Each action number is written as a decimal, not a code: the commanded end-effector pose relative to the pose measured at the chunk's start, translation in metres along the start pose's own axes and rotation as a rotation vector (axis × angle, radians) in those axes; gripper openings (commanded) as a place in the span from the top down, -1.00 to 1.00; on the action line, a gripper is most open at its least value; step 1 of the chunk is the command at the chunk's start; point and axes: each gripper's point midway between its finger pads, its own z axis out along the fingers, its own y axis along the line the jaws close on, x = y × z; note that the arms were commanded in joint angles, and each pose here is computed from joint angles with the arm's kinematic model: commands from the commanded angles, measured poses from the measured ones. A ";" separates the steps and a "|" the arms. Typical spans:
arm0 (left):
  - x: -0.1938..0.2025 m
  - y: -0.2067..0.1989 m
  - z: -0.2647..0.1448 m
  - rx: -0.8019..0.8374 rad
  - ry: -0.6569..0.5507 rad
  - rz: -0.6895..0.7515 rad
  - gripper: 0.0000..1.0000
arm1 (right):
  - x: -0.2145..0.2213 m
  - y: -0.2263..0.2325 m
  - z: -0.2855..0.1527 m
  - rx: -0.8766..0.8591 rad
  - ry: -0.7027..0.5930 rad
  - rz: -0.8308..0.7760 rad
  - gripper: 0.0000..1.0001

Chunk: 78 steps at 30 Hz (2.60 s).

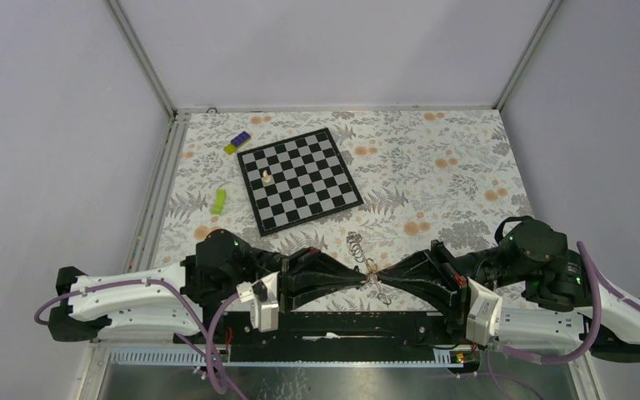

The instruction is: Remove the keys from the keyring

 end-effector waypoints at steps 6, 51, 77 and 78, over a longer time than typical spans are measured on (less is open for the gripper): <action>-0.022 0.006 -0.004 0.020 -0.038 0.077 1.00 | -0.046 -0.031 -0.015 0.081 -0.135 -0.102 1.00; -0.008 0.010 -0.001 0.005 0.032 0.040 0.51 | -0.021 -0.022 0.016 0.062 -0.121 0.004 1.00; -0.008 0.012 -0.005 -0.030 0.023 0.025 0.56 | -0.033 -0.019 0.006 0.074 -0.168 0.018 1.00; -0.009 0.012 -0.005 -0.031 0.020 0.027 0.55 | -0.032 -0.018 0.007 0.069 -0.166 0.020 1.00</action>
